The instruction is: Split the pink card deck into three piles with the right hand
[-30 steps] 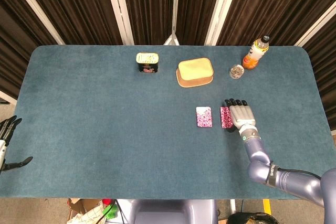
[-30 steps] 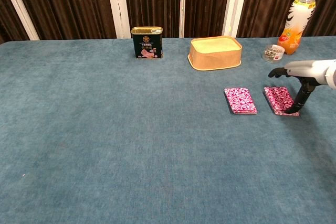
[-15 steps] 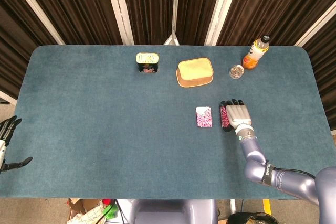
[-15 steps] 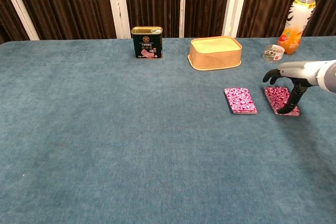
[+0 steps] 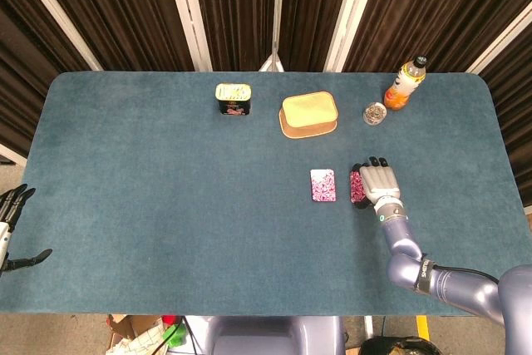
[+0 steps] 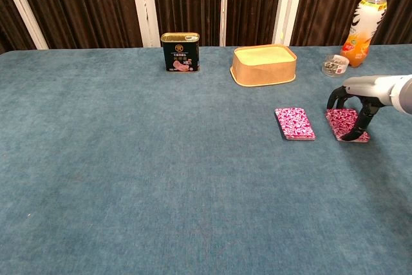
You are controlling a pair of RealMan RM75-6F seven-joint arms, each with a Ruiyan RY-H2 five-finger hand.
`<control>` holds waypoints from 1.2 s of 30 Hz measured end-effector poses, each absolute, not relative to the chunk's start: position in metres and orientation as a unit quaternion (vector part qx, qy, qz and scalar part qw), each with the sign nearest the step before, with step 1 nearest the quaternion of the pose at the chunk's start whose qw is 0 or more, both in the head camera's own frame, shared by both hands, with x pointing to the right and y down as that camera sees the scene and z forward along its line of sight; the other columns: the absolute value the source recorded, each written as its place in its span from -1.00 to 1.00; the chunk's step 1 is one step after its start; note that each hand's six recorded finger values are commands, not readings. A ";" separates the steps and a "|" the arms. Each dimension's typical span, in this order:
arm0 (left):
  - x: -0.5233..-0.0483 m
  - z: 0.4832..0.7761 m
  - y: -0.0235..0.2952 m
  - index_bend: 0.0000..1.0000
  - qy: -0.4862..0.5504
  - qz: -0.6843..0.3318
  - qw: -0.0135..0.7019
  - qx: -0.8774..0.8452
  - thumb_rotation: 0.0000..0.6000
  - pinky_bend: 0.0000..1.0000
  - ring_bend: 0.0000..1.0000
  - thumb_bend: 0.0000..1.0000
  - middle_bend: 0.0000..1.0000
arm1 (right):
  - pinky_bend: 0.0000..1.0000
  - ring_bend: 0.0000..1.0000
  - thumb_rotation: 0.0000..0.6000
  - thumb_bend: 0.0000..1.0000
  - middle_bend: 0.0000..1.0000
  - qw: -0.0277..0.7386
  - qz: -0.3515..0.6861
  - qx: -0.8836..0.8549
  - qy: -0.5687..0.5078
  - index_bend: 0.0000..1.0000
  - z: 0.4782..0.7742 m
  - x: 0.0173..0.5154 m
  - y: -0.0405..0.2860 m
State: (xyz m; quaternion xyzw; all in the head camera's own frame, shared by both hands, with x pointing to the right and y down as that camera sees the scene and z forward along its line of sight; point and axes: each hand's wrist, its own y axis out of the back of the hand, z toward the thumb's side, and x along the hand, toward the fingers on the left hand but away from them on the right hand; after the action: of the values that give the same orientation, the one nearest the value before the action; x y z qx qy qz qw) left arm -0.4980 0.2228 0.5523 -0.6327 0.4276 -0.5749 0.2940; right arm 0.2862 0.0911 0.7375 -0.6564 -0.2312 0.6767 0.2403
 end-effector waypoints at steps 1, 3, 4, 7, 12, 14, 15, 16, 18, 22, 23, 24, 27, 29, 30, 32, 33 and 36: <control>-0.498 0.552 0.223 -1.00 0.428 -0.575 0.294 -0.633 1.00 -1.00 -1.00 -1.00 -1.00 | -1.00 -1.00 1.00 -0.50 -0.45 0.240 0.677 -0.656 -0.231 -0.46 0.737 0.287 0.091; -0.498 0.552 0.223 -1.00 0.428 -0.575 0.294 -0.632 1.00 -1.00 -1.00 -1.00 -1.00 | -1.00 -1.00 1.00 -0.50 -0.45 0.240 0.677 -0.656 -0.232 -0.46 0.737 0.287 0.091; -0.498 0.552 0.223 -1.00 0.428 -0.575 0.295 -0.632 1.00 -1.00 -1.00 -1.00 -1.00 | -1.00 -1.00 1.00 -0.50 -0.45 0.240 0.677 -0.656 -0.232 -0.46 0.736 0.288 0.091; -0.498 0.552 0.223 -1.00 0.428 -0.575 0.295 -0.632 1.00 -1.00 -1.00 -1.00 -1.00 | -1.00 -1.00 1.00 -0.50 -0.45 0.240 0.677 -0.657 -0.232 -0.46 0.736 0.288 0.091; -0.498 0.552 0.223 -1.00 0.427 -0.575 0.295 -0.632 1.00 -1.00 -1.00 -1.00 -1.00 | -1.00 -1.00 1.00 -0.50 -0.45 0.239 0.678 -0.657 -0.229 -0.46 0.736 0.289 0.092; -0.498 0.552 0.223 -1.00 0.428 -0.575 0.296 -0.632 1.00 -1.00 -1.00 -1.00 -1.00 | -1.00 -1.00 1.00 -0.50 -0.45 0.238 0.678 -0.657 -0.228 -0.46 0.737 0.289 0.093; -0.498 0.552 0.223 -1.00 0.427 -0.575 0.296 -0.632 1.00 -1.00 -1.00 -1.00 -1.00 | -1.00 -1.00 1.00 -0.50 -0.45 0.238 0.679 -0.657 -0.227 -0.46 0.737 0.289 0.093; -0.498 0.552 0.223 -1.00 0.427 -0.575 0.296 -0.632 1.00 -1.00 -1.00 -1.00 -1.00 | -1.00 -1.00 1.00 -0.50 -0.45 0.237 0.679 -0.657 -0.226 -0.46 0.737 0.290 0.094; -0.498 0.552 0.223 -1.00 0.427 -0.576 0.296 -0.631 1.00 -1.00 -1.00 -1.00 -1.00 | -1.00 -0.96 1.00 -0.50 -0.45 0.236 0.679 -0.657 -0.225 -0.46 0.738 0.290 0.094; -0.498 0.552 0.223 -1.00 0.426 -0.576 0.296 -0.631 1.00 -1.00 -1.00 -1.00 -1.00 | -1.00 -0.58 1.00 -0.50 -0.38 0.237 0.680 -0.657 -0.223 -0.46 0.740 0.289 0.095; -0.499 0.552 0.223 -1.00 0.426 -0.576 0.296 -0.631 1.00 -1.00 -1.00 -1.00 -1.00 | -1.00 -0.48 1.00 -0.50 -0.35 0.237 0.680 -0.657 -0.222 -0.46 0.740 0.289 0.095; -0.498 0.552 0.223 -1.00 0.426 -0.576 0.296 -0.631 1.00 -1.00 -1.00 -1.00 -1.00 | -1.00 -0.39 1.00 -0.50 -0.32 0.237 0.681 -0.657 -0.222 -0.46 0.740 0.289 0.095; -0.499 0.552 0.223 -1.00 0.426 -0.576 0.296 -0.631 1.00 -1.00 -1.00 -1.00 -1.00 | -1.00 -0.19 1.00 -0.50 -0.26 0.239 0.681 -0.656 -0.221 -0.38 0.740 0.289 0.095; -0.499 0.552 0.223 -1.00 0.427 -0.576 0.295 -0.632 1.00 -1.00 -1.00 -1.00 -1.00 | -1.00 -0.14 1.00 -0.50 -0.22 0.240 0.681 -0.656 -0.220 -0.31 0.741 0.289 0.095; -0.499 0.552 0.223 -1.00 0.427 -0.576 0.295 -0.632 1.00 -1.00 -1.00 -1.00 -1.00 | -1.00 -0.12 1.00 -0.50 -0.20 0.241 0.681 -0.656 -0.220 -0.29 0.741 0.290 0.095; -0.498 0.552 0.223 -1.00 0.427 -0.576 0.295 -0.632 1.00 -1.00 -1.00 -1.00 -1.00 | -1.00 -0.10 1.00 -0.50 -0.19 0.241 0.681 -0.655 -0.220 -0.28 0.741 0.290 0.095; -0.498 0.552 0.223 -1.00 0.427 -0.576 0.295 -0.632 1.00 -1.00 -1.00 -1.00 -1.00 | -1.00 -0.10 1.00 -0.50 -0.19 0.242 0.681 -0.655 -0.221 -0.28 0.741 0.290 0.095; -0.498 0.552 0.223 -1.00 0.427 -0.575 0.295 -0.632 1.00 -1.00 -1.00 -1.00 -1.00 | -1.00 -0.10 1.00 -0.50 -0.19 0.242 0.679 -0.656 -0.224 -0.28 0.740 0.290 0.095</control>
State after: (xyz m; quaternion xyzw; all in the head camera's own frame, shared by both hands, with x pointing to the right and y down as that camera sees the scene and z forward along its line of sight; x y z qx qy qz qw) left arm -0.4984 0.2228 0.5518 -0.6321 0.4269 -0.5755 0.2951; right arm 0.2895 0.0948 0.7403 -0.6560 -0.2242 0.6790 0.2416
